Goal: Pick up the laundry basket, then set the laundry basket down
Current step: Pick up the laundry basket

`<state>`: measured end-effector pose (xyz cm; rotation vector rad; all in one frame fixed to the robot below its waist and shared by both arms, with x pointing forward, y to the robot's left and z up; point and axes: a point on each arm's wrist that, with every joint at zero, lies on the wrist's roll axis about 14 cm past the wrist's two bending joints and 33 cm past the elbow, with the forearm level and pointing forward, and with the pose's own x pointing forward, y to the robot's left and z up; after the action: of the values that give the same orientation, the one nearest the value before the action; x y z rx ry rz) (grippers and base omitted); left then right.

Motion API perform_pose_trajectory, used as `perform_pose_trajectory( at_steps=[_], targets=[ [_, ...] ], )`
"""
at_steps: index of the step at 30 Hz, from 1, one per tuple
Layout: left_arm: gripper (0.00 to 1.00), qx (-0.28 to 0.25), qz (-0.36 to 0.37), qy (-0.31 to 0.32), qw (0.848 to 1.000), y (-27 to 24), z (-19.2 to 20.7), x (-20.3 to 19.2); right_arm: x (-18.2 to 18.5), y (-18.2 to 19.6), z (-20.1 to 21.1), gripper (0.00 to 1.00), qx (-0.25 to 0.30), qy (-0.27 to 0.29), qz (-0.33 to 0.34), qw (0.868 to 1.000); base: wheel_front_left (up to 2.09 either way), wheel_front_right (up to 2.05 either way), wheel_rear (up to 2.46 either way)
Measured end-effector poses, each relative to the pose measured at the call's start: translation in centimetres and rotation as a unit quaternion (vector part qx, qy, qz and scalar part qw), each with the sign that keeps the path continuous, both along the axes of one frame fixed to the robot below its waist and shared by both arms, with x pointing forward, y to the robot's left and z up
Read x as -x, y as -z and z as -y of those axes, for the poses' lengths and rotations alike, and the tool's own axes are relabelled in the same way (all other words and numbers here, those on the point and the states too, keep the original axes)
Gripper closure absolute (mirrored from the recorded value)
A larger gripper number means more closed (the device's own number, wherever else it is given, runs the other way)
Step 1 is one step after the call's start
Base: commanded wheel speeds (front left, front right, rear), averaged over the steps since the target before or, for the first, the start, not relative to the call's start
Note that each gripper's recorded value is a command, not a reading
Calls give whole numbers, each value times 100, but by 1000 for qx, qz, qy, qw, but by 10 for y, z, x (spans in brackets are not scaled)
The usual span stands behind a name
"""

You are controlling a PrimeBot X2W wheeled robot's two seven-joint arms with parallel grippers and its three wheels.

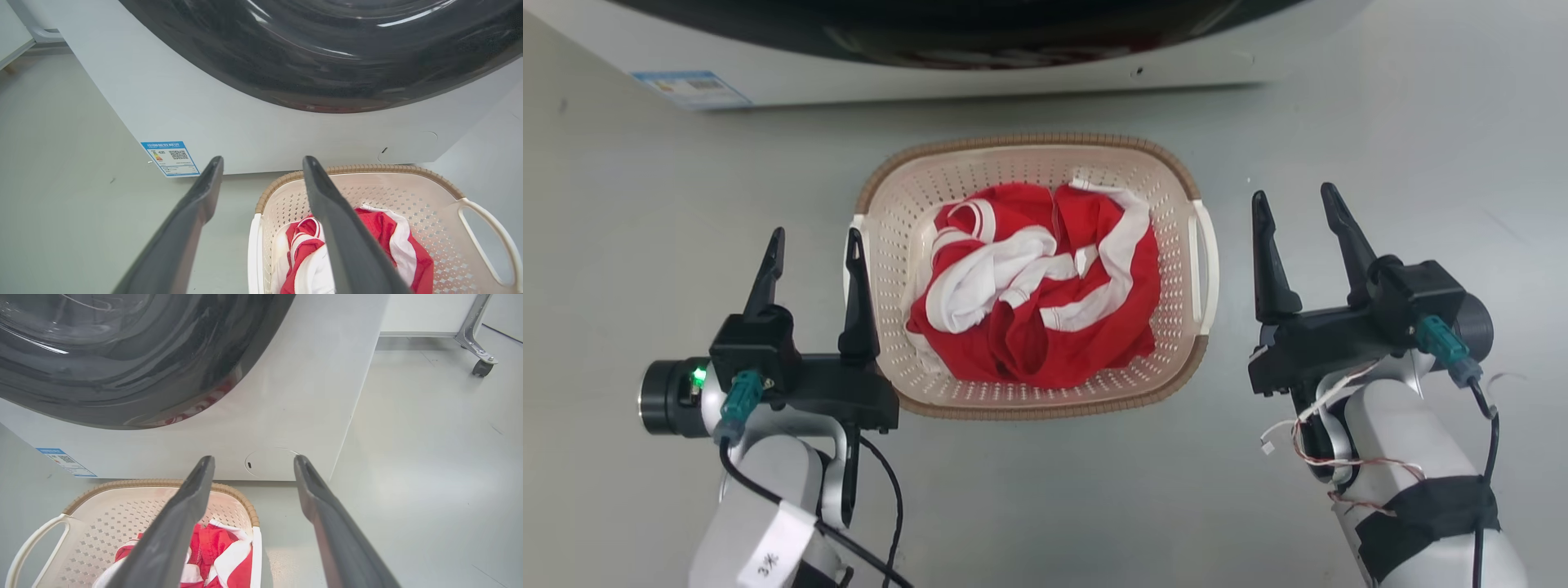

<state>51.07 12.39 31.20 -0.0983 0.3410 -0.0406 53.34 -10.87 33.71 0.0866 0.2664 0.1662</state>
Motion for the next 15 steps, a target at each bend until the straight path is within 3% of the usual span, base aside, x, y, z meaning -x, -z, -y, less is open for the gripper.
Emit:
perform_pose_trajectory(
  at_steps=[15],
  targets=[
    [0,3,-117,-21,993,94,-11,14,3,95,-3,0,23,-17,-107,994,0,0,0]
  ],
)
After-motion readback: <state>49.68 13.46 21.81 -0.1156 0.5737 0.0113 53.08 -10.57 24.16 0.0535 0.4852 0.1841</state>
